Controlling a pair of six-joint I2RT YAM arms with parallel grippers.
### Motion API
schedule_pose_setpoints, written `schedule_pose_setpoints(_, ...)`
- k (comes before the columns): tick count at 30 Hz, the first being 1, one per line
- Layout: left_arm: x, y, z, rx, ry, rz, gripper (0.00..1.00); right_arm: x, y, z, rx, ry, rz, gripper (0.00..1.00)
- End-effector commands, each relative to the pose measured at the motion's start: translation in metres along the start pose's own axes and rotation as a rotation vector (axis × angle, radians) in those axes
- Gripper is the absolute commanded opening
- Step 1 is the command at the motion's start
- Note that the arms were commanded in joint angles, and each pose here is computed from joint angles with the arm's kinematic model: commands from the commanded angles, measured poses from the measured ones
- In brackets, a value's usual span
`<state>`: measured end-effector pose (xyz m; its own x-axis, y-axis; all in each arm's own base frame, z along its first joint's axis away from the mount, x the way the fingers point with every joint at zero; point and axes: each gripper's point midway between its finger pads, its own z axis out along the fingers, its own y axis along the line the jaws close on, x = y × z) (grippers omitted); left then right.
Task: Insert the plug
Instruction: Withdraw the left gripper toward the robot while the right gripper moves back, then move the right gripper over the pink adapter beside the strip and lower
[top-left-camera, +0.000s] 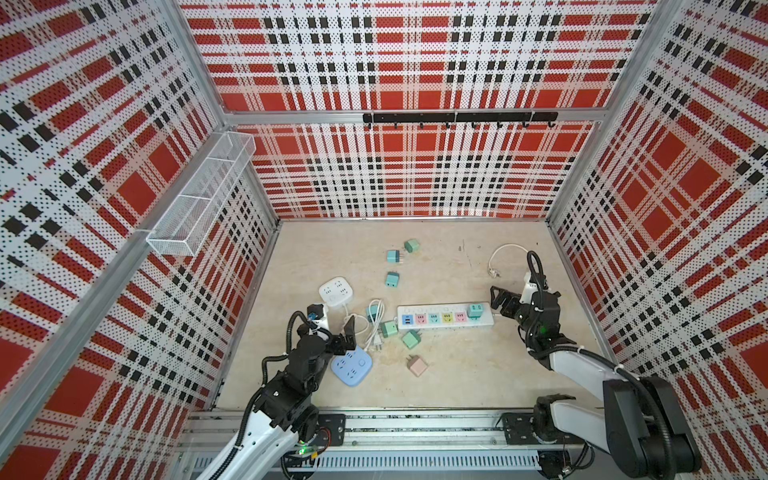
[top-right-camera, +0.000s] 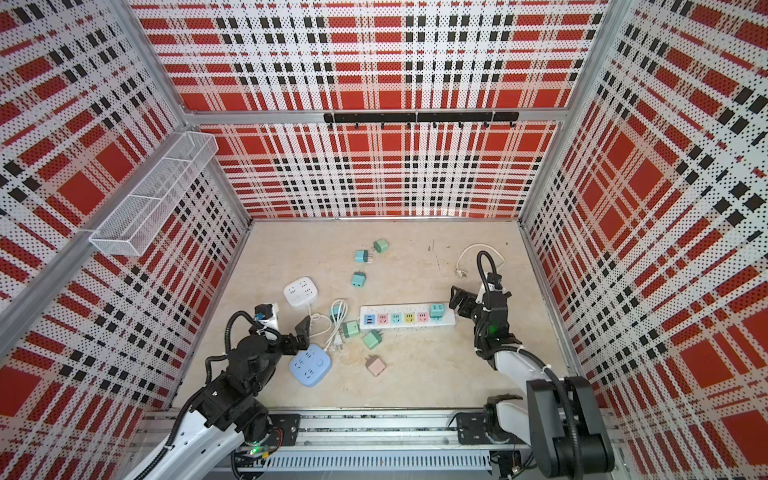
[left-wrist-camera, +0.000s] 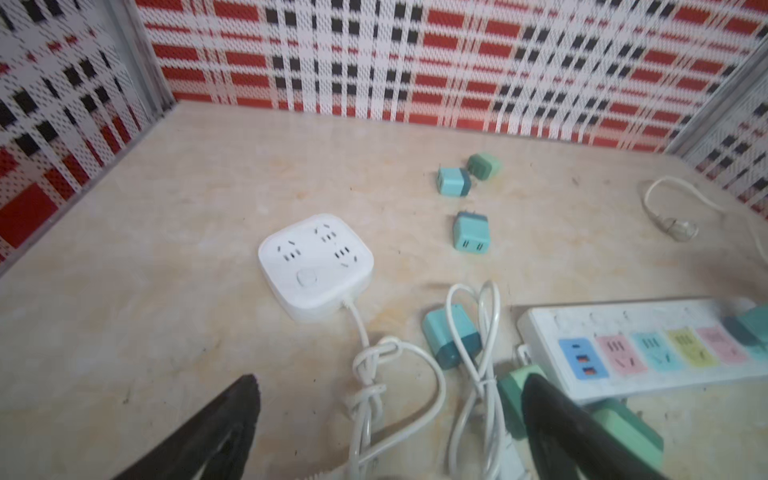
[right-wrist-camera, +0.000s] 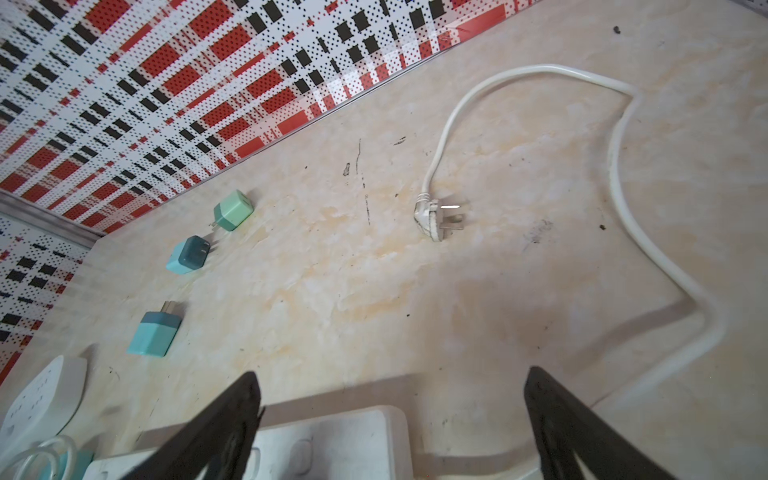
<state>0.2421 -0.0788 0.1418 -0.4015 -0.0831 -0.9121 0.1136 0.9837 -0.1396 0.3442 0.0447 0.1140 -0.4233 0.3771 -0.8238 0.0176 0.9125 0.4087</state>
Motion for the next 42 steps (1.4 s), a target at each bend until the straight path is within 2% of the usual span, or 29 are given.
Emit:
schedule_pose_setpoints(1,-0.016,-0.019,0.004,0.078,0.0,-0.061,0.99,-0.013,0.01,-0.008,-0.045,-0.076,-0.047,1.0)
schedule_pose_setpoints(4,-0.013,-0.021,0.006,0.081,0.022,-0.064,0.99,-0.013,0.014,-0.012,-0.065,-0.087,-0.054,1.0)
schedule_pose_setpoints(14,-0.015,-0.025,-0.006,0.128,-0.012,-0.074,0.99,-0.008,0.03,-0.011,-0.09,-0.074,-0.125,1.0)
schedule_pose_setpoints(23,-0.017,-0.035,-0.013,0.128,-0.037,-0.016,0.99,-0.002,0.07,-0.022,-0.151,-0.105,-0.286,1.0)
schedule_pose_setpoints(26,-0.018,-0.037,-0.013,0.109,-0.043,0.014,0.99,0.012,0.09,-0.029,-0.213,0.009,-0.23,0.94)
schedule_pose_setpoints(29,-0.017,-0.042,-0.014,0.12,-0.04,0.031,0.99,0.028,0.124,-0.05,-0.296,0.066,-0.232,0.92)
schedule_pose_setpoints(32,-0.017,-0.042,-0.013,0.112,-0.04,0.039,0.99,0.052,0.16,-0.079,-0.405,0.119,-0.287,0.92)
schedule_pose_setpoints(37,-0.016,-0.039,-0.011,0.088,-0.034,0.039,0.99,0.098,0.197,-0.11,-0.496,0.227,-0.384,0.89)
schedule_pose_setpoints(42,-0.015,-0.041,-0.01,0.092,-0.028,0.044,0.99,0.137,0.214,-0.11,-0.488,0.354,-0.47,0.85)
